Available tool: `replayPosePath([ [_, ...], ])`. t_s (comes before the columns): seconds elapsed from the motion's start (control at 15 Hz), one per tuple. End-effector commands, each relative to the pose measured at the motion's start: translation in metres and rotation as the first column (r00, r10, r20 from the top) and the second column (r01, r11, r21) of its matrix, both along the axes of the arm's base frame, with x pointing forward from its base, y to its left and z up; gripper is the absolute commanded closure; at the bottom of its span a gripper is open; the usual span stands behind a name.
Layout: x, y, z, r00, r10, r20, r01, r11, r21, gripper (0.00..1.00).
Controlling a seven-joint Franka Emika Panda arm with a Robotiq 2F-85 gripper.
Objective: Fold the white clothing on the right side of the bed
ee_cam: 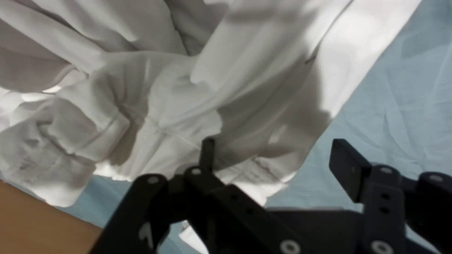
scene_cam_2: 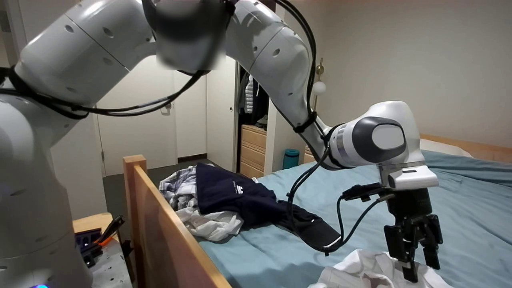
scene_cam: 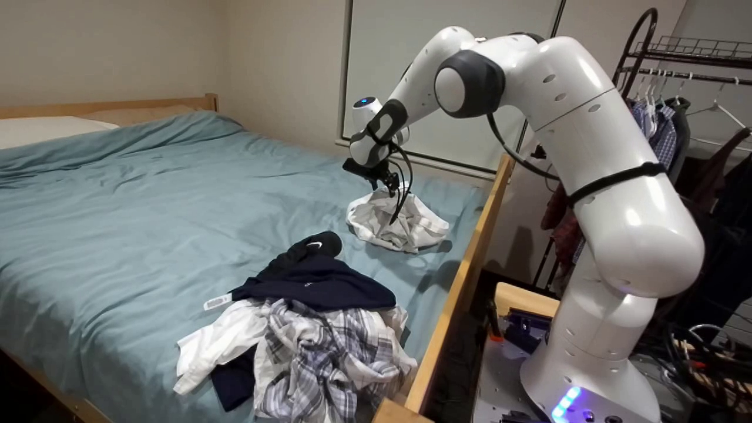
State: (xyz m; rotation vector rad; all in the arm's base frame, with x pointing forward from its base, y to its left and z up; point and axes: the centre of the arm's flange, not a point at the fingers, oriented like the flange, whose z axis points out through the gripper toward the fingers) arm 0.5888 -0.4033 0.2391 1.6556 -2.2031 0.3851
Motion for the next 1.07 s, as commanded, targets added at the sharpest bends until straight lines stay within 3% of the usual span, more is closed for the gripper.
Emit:
replayPosePath([
  [0.0, -0.001, 0.005, 0.007, 1.0, 0.007, -0.011, -0.007, 1.0, 0.009, 0.47],
  [0.47, -0.029, 0.053, 0.025, 0.981, 0.155, -0.114, -0.151, 0.988, 0.047, 0.93],
  [0.67, -0.061, 0.085, 0.036, 0.931, 0.283, -0.231, -0.275, 0.959, 0.066, 0.96],
  [0.73, -0.075, 0.092, 0.042, 0.909, 0.326, -0.26, -0.317, 0.945, 0.075, 0.94],
  [1.0, -0.128, 0.097, 0.061, 0.801, 0.5, -0.33, -0.484, 0.865, 0.134, 0.92],
])
